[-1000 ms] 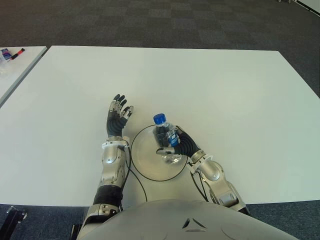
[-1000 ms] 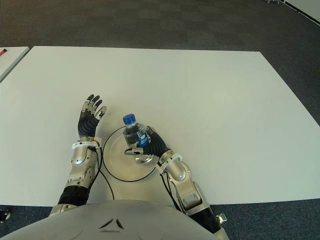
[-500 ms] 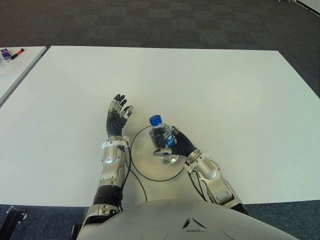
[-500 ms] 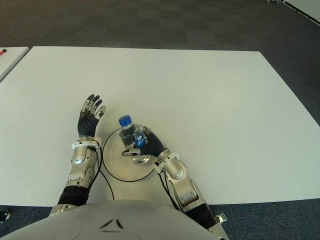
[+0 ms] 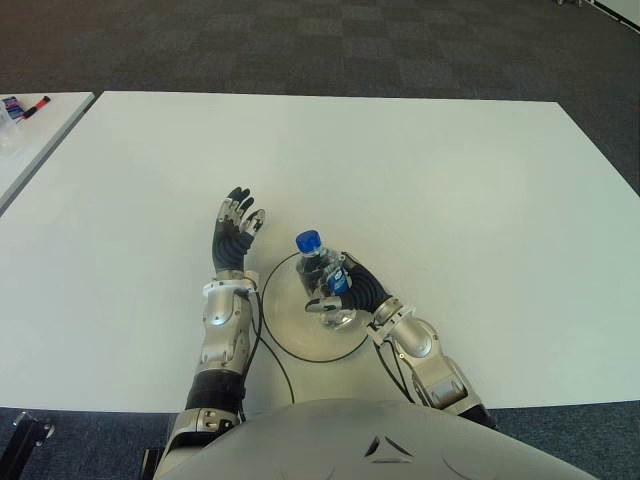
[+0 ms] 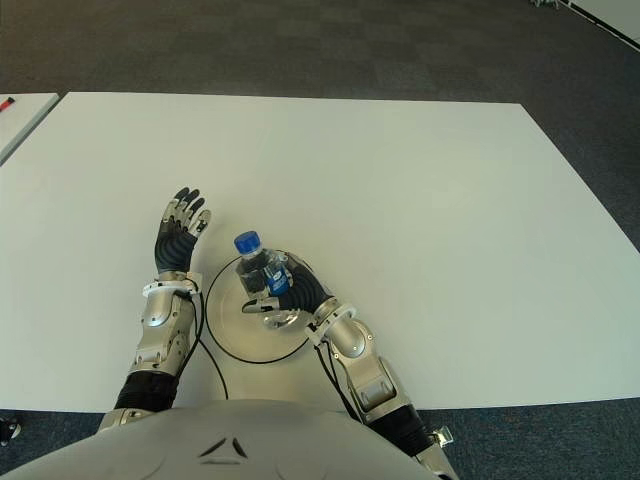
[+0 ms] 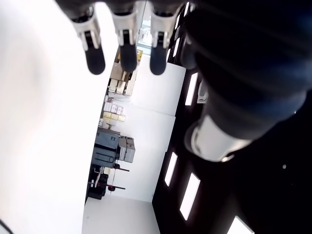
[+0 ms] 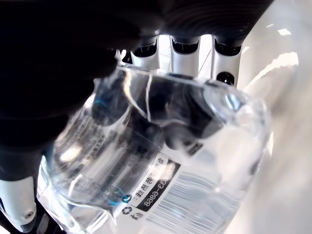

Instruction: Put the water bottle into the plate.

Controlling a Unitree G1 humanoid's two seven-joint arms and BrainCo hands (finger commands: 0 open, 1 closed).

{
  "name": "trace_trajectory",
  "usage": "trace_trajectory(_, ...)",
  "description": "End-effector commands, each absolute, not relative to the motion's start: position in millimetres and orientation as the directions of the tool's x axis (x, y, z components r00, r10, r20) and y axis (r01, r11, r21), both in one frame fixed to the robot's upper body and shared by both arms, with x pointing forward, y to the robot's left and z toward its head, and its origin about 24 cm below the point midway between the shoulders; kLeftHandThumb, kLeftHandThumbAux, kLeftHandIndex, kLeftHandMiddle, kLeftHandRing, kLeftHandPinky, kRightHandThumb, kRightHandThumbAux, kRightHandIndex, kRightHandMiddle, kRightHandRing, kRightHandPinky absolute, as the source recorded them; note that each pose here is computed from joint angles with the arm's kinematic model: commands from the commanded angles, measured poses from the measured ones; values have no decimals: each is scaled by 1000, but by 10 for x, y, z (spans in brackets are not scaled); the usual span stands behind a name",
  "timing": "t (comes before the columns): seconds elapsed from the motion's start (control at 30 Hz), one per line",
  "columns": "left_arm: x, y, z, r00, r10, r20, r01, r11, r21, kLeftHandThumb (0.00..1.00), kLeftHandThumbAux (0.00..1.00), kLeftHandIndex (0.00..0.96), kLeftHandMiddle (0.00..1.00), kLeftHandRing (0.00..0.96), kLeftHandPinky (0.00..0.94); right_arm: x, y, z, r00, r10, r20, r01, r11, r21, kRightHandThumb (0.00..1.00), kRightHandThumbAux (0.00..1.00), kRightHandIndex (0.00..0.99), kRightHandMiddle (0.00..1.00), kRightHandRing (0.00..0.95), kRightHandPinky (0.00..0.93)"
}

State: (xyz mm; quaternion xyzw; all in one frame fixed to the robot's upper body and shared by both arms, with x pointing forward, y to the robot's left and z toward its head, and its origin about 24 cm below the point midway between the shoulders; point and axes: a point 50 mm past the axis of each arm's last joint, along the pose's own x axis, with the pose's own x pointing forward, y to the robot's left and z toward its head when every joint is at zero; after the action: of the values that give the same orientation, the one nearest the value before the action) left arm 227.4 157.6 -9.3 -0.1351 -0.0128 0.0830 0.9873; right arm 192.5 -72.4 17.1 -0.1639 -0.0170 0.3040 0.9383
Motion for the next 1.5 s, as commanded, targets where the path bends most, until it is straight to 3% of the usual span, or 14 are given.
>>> trace_trajectory(0.03,2251,1374,-124,984,176,-36,-177,919,-353,352,800,146,144,132,179,1973,-703,222,813,580,-40,-560,763,-323,859,672,413,538,898,884)
trace_trajectory(0.53,2259,1365,-122,984,174,-33,-175,927,-331,339,805,140,138,129,180,1992,-700,219,813,581,-37,-560,764,-321,858,673,411,539,900,887)
trace_trajectory(0.9,2258,1369,-120,984,174,-32,-175,931,-319,350,798,138,143,131,172,2027,-708,220,832,552,57,-499,790,-357,857,675,407,539,877,847)
trace_trajectory(1.0,2259,1372,-122,984,176,-35,-178,931,-319,347,798,138,143,130,172,2044,-720,197,843,532,81,-474,805,-357,855,674,405,533,825,763)
trace_trajectory(1.07,2258,1375,-124,983,178,-37,-180,930,-320,342,799,138,142,129,171,2051,-725,180,848,522,96,-463,816,-346,911,664,396,529,623,611)
trace_trajectory(1.17,2257,1378,-127,983,178,-39,-181,930,-320,336,798,137,141,128,170,2056,-730,159,851,513,111,-457,828,-325,934,662,392,519,516,481)
trace_trajectory(1.27,2253,1383,-128,983,178,-40,-182,930,-320,333,796,135,140,127,170,2063,-738,137,852,509,122,-453,834,-314,938,664,381,502,486,417)
trace_trajectory(1.33,2251,1386,-130,983,178,-40,-182,930,-319,334,795,134,139,126,170,2065,-739,132,854,504,131,-447,838,-313,884,675,375,494,446,397)
trace_trajectory(1.4,2250,1389,-129,983,178,-40,-182,930,-319,336,793,133,138,126,169,2071,-743,126,856,498,137,-439,841,-316,911,652,315,484,415,379)
trace_trajectory(1.5,2247,1394,-129,983,178,-38,-181,931,-318,339,792,131,137,124,167,2081,-754,116,862,486,140,-424,846,-324,757,557,250,393,371,354)
